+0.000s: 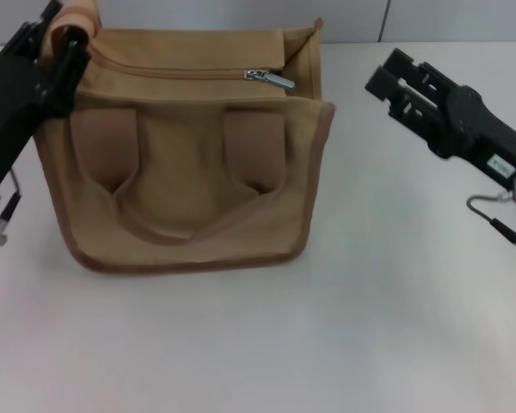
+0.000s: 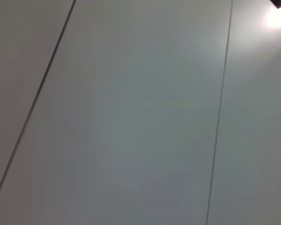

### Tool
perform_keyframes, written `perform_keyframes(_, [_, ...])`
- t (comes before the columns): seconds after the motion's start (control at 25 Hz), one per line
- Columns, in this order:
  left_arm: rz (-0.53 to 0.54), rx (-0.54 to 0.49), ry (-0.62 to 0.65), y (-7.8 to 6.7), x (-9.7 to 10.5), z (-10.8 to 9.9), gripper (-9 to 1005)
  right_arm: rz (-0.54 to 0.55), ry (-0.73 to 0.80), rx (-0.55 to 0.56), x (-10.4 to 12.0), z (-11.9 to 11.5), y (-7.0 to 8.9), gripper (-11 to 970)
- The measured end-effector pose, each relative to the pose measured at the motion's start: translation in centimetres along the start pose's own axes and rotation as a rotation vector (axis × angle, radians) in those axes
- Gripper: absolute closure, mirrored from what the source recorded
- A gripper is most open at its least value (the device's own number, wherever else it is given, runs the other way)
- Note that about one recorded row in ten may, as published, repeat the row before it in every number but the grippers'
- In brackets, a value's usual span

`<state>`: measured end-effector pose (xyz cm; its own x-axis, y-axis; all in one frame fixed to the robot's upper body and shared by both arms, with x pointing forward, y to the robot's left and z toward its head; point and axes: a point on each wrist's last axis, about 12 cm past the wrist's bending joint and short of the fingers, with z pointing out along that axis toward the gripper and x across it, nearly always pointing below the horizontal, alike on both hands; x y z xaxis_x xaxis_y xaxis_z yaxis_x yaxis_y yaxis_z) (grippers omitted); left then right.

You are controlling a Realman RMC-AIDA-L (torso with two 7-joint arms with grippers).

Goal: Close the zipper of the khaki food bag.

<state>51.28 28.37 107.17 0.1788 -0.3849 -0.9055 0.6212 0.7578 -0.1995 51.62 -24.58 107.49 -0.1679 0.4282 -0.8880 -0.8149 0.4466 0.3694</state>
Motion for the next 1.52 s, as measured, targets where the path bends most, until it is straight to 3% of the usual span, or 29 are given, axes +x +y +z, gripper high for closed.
perform_keyframes(0.12, [-0.011, -0.009, 0.037, 0.6, -0.5, -2.0, 697, -0.071, -0.037, -0.019, 0.3, -1.3, 1.0, 313])
perform_keyframes(0.24, [-0.014, -0.041, 0.042, 0.9, -1.3, -4.9, 554, -0.099, -0.063, -0.009, 0.5, -2.4, 1.5, 315])
perform_keyframes(0.32, [0.009, -0.128, 0.012, 1.0, -2.3, -8.4, 458, -0.107, -0.068, 0.003, 0.6, -2.8, 1.6, 315])
perform_keyframes(0.36, [0.009, -0.128, 0.012, 1.0, -2.3, -8.4, 417, -0.107, -0.068, 0.003, 0.6, -2.8, 1.6, 314])
perform_keyframes(0.52, [0.050, -0.222, -0.026, 1.0, -4.0, -12.8, 253, -0.130, -0.068, 0.013, 0.9, -2.9, 1.7, 314])
perform_keyframes(0.64, [0.043, -0.211, -0.012, 1.0, -4.5, -13.5, 210, -0.146, -0.074, 0.001, 0.9, -2.8, 1.8, 313])
perform_keyframes(0.72, [-0.018, -0.102, 0.070, 1.0, -5.9, -14.5, 181, -0.164, -0.066, -0.038, 0.8, -2.4, 2.1, 313])
perform_keyframes(0.84, [-0.036, 0.139, 0.239, -0.1, -5.9, -14.3, 167, -0.183, -0.042, -0.069, 1.0, -2.3, 2.3, 312])
perform_keyframes(0.96, [-0.025, 0.354, 0.399, -1.4, -4.6, -13.4, 167, -0.232, 0.030, -0.146, 2.0, -2.2, 3.1, 311])
perform_keyframes(1.08, [-0.017, 0.517, 0.489, -2.7, -2.8, -11.9, 167, -0.248, 0.175, -0.322, 3.5, -1.7, 4.3, 311])
perform_keyframes(1.12, [-0.016, 0.550, 0.503, -3.0, -2.4, -11.4, 167, -0.250, 0.283, -0.454, 4.4, -1.1, 5.0, 311])
perform_keyframes(1.24, [-0.017, 0.631, 0.527, -3.2, -1.8, -9.6, 167, -0.253, 0.350, -0.515, 5.0, -0.6, 5.2, 310])
perform_keyframes(1.32, [-0.012, 0.669, 0.533, -3.1, -1.5, -8.1, 167, -0.268, 0.385, -0.525, 5.6, -0.5, 5.3, 310])
perform_keyframes(1.52, [-0.002, 0.691, 0.533, -3.0, -1.5, -7.3, 167, -0.279, 0.359, -0.479, 6.0, -0.9, 5.3, 309])
